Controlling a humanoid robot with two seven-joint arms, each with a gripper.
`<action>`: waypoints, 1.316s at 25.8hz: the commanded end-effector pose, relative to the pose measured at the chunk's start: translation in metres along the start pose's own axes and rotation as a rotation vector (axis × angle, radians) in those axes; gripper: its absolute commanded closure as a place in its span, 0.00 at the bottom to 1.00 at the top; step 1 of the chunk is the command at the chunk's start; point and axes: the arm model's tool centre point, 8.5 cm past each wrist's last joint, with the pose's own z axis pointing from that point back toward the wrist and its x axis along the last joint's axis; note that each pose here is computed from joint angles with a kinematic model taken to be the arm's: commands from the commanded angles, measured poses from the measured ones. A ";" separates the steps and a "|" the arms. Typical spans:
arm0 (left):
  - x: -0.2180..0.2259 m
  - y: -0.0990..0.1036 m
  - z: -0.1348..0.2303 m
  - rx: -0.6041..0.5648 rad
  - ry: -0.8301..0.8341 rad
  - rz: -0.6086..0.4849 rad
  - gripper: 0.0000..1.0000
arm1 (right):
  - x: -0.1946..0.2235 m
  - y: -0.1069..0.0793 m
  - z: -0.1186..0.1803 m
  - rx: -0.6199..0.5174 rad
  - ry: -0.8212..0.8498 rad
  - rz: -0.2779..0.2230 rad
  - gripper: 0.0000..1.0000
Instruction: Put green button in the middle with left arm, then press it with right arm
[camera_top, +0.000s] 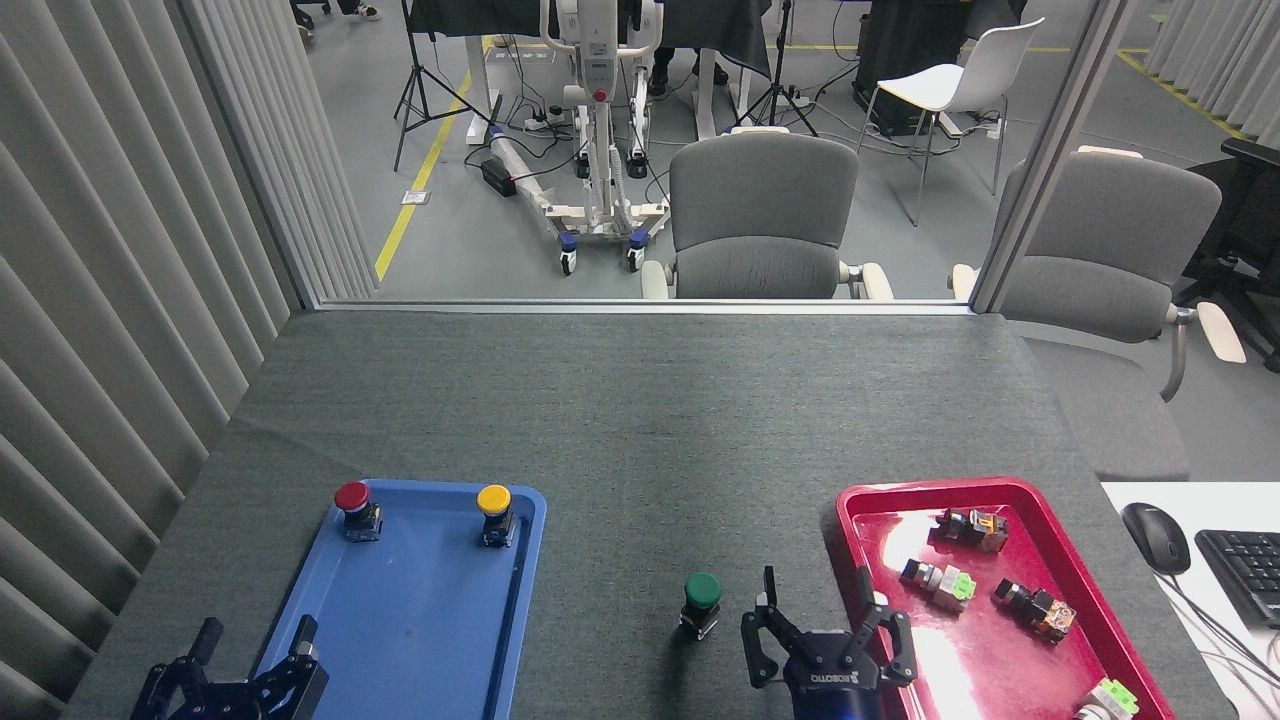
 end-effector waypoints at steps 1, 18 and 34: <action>0.002 -0.001 0.000 -0.001 -0.018 0.006 0.00 | -0.022 0.004 0.020 0.029 0.014 0.000 0.01; 0.008 0.001 -0.022 0.003 -0.125 0.032 0.00 | -0.076 -0.006 0.038 0.144 0.032 0.038 0.01; 0.009 0.007 -0.023 0.034 -0.181 0.035 0.00 | -0.089 -0.010 0.035 0.136 0.083 0.034 0.00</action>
